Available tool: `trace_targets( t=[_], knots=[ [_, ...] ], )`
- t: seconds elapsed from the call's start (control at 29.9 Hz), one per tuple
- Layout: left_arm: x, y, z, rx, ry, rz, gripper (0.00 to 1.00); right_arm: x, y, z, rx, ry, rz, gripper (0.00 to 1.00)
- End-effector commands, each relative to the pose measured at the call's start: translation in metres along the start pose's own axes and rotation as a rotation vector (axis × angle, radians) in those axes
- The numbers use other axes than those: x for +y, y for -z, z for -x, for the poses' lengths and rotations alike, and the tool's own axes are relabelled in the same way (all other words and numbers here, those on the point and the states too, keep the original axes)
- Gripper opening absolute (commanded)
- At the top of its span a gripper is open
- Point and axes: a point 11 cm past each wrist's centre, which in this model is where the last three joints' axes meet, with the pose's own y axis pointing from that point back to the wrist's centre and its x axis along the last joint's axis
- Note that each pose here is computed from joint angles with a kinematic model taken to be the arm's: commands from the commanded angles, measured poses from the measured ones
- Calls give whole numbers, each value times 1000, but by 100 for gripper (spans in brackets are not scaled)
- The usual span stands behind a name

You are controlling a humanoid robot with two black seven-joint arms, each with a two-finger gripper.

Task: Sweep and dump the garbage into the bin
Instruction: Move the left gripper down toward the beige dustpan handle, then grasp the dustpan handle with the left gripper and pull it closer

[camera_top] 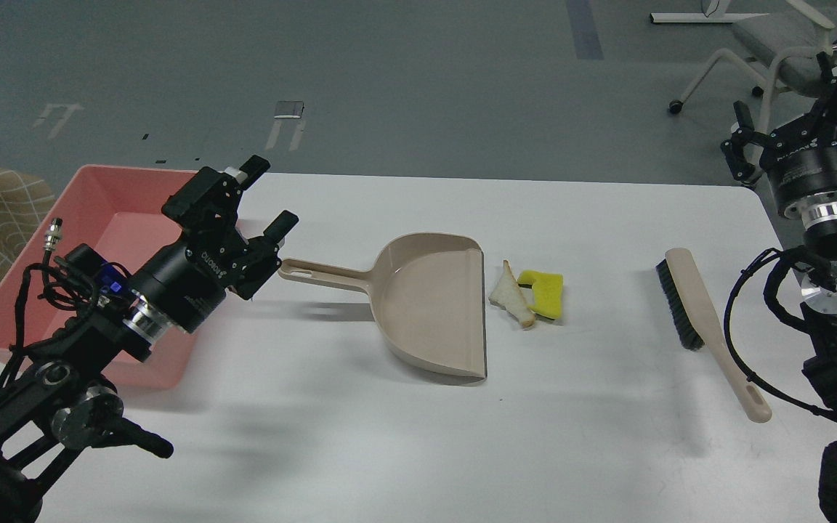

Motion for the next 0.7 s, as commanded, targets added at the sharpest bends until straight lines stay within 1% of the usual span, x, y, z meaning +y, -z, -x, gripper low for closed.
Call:
trace_targets(
  t=[0.0,0.03,0.1,0.23,0.4,0.5,0.6,0.67],
  knots=[
    [9,27,8,-18,-15,-129,87,-1,3,1,0,4,-9,100],
    [12,41,9,-22,-43,-193,86,1,2,0,-1,1,-8,100],
    [15,52,11,-28,-69,-241,85,1,2,0,-1,1,-8,100],
    [14,63,19,-10,-78,-265,85,1,2,-1,-1,0,-7,100],
    [18,85,8,-20,-123,-312,85,0,4,0,1,5,-10,100],
    [13,90,9,-23,-128,-311,77,-1,22,0,34,23,-32,100],
    [12,98,2,-39,-138,-332,71,0,28,-3,47,24,-37,100],
    [5,101,1,-54,-127,-341,71,0,29,-4,50,22,-38,100]
  ],
)
